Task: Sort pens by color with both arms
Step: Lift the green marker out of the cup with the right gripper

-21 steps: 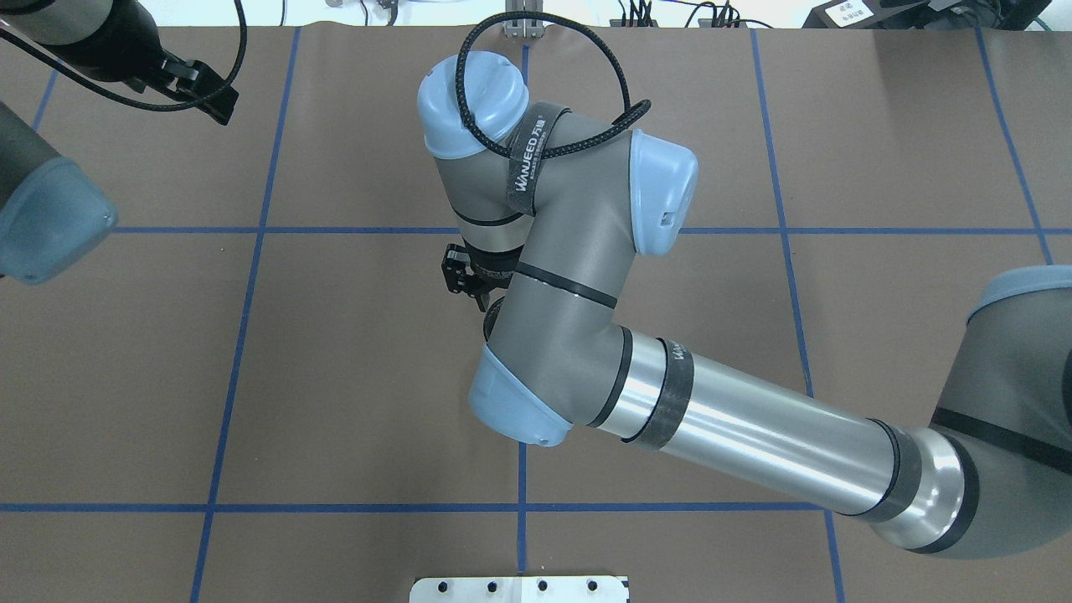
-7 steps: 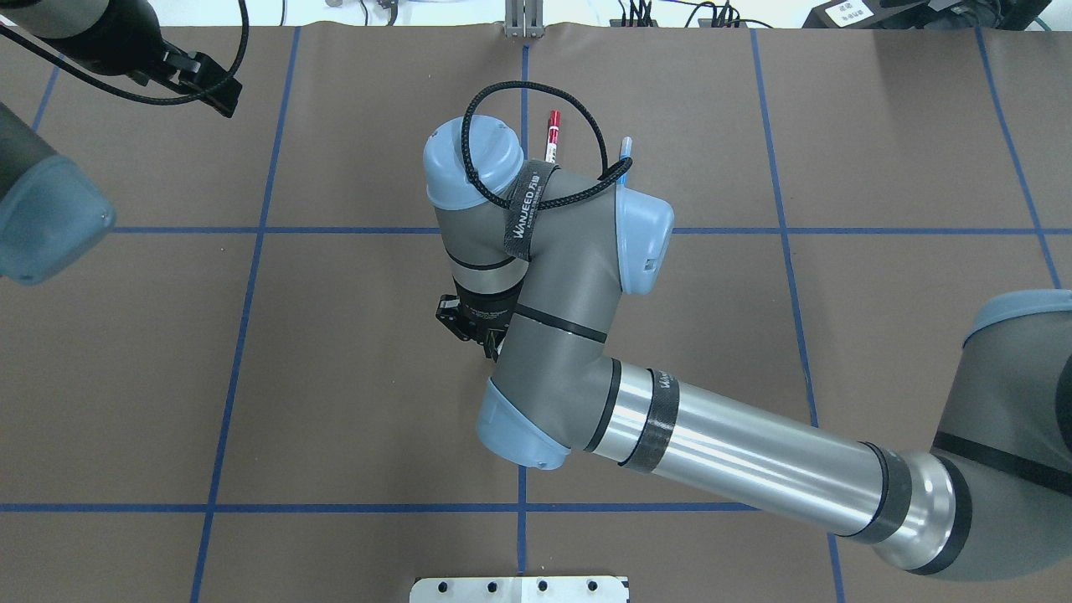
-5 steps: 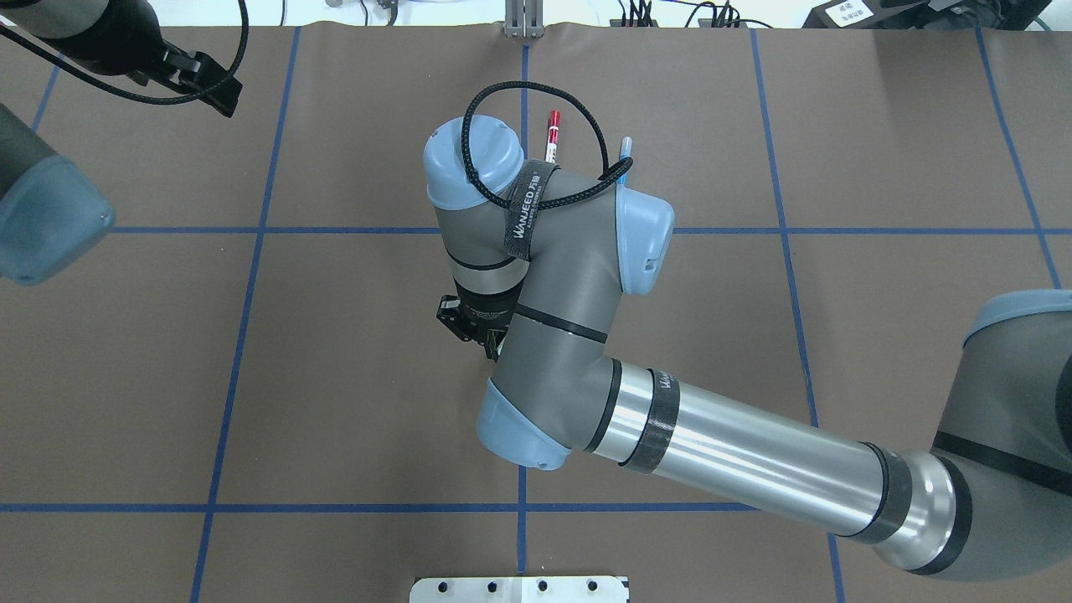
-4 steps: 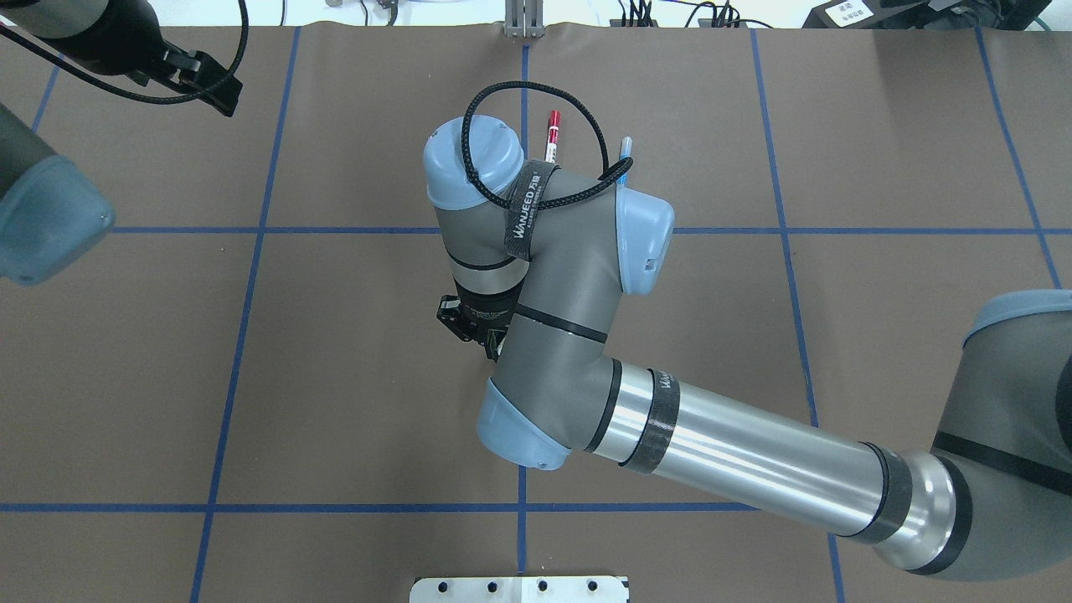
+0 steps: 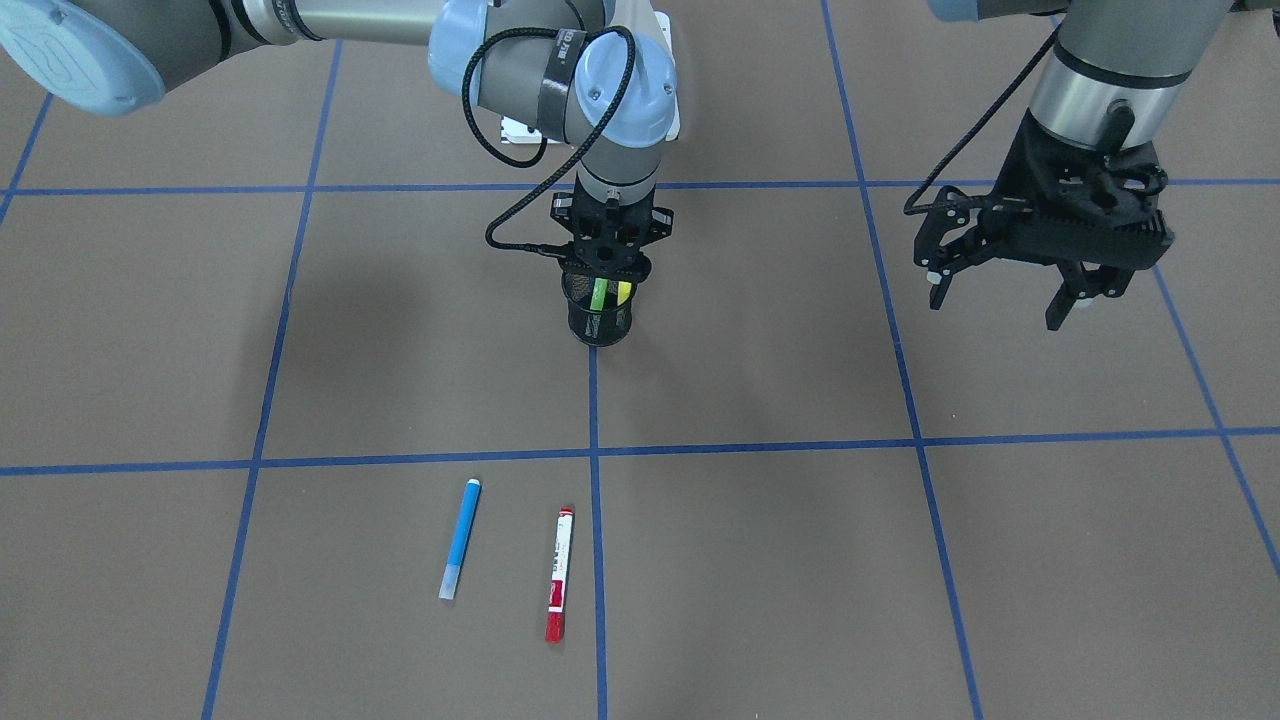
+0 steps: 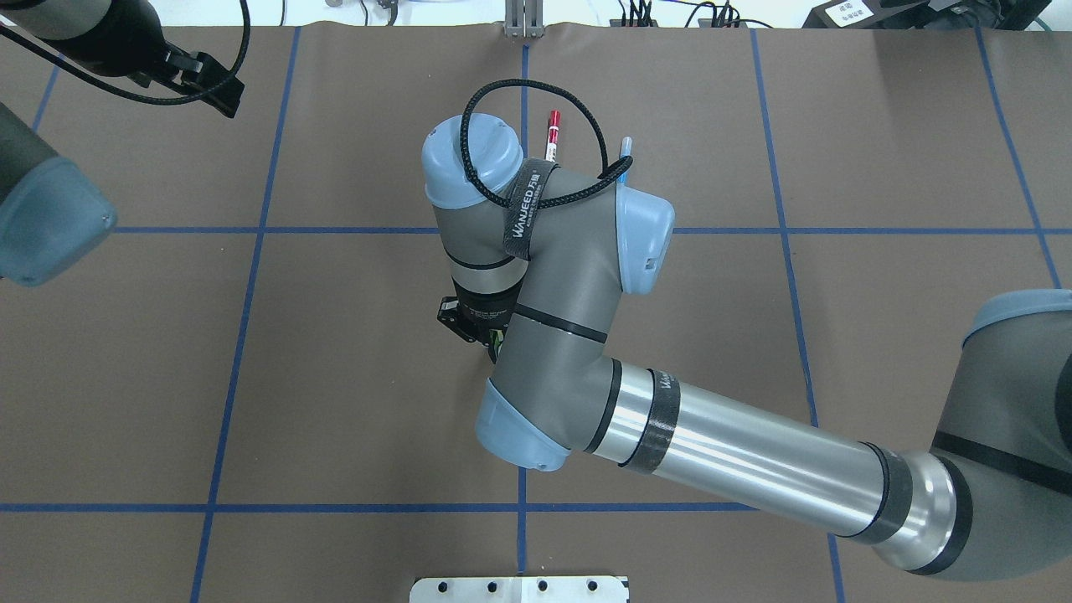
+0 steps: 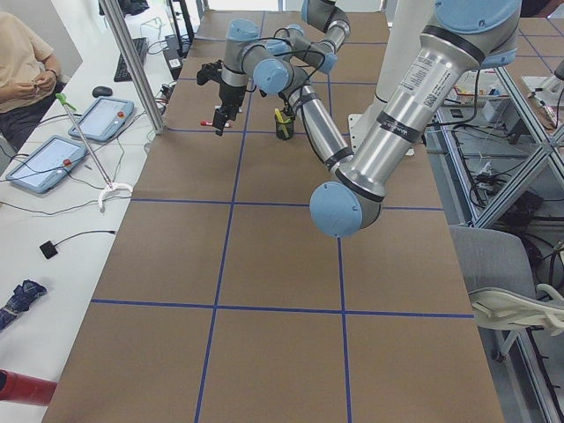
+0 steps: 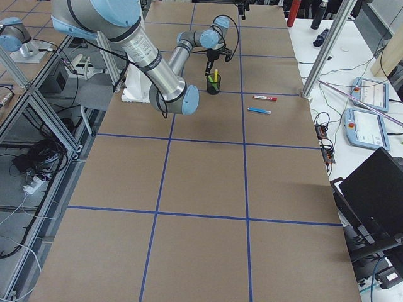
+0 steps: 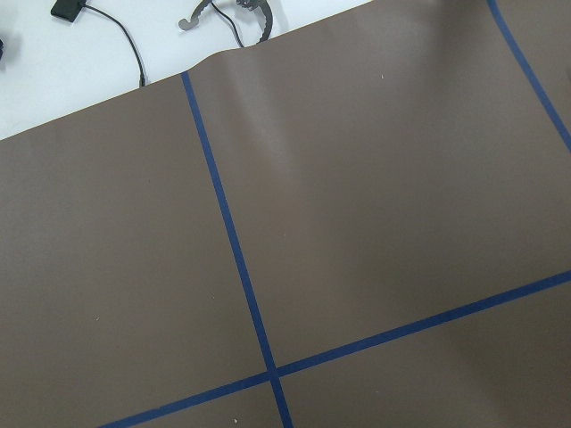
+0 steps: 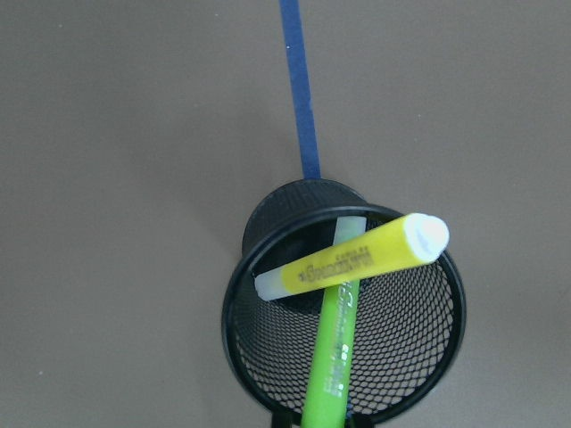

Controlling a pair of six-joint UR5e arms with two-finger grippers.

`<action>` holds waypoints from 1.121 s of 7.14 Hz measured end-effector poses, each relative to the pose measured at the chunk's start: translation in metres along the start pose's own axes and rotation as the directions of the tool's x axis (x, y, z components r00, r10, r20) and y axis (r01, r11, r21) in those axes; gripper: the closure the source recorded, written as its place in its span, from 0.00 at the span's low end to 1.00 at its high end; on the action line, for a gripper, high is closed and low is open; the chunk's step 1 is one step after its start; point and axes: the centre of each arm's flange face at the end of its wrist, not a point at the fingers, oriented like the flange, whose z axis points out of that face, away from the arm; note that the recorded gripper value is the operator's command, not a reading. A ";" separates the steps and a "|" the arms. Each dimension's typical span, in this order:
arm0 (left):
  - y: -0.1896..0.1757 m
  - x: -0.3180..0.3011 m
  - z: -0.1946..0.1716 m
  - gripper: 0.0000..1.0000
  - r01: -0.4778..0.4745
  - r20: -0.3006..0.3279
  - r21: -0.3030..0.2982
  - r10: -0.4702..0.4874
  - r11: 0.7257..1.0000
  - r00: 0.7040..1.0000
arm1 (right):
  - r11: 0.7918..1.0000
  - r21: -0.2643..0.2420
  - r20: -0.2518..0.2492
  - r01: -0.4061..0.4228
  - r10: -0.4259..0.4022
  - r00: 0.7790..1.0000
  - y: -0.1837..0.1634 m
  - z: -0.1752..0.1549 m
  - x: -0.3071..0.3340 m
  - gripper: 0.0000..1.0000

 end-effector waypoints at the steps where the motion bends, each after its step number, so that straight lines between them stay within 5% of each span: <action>1: 0.000 0.000 0.000 0.01 -0.001 -0.001 0.000 0.001 1.000 1.000 | 1.000 0.001 0.001 0.002 -0.002 1.000 0.005 -0.009 0.003 1.00; 5: 0.000 0.001 0.004 0.01 -0.002 -0.003 -0.006 0.002 1.000 1.000 | 0.997 0.080 0.045 -0.001 -0.003 0.999 0.023 -0.103 0.032 1.00; 8: 0.000 0.001 0.006 0.01 0.011 -0.007 -0.012 -0.011 1.000 1.000 | 0.955 0.298 0.054 0.007 -0.024 0.998 0.010 -0.157 0.030 1.00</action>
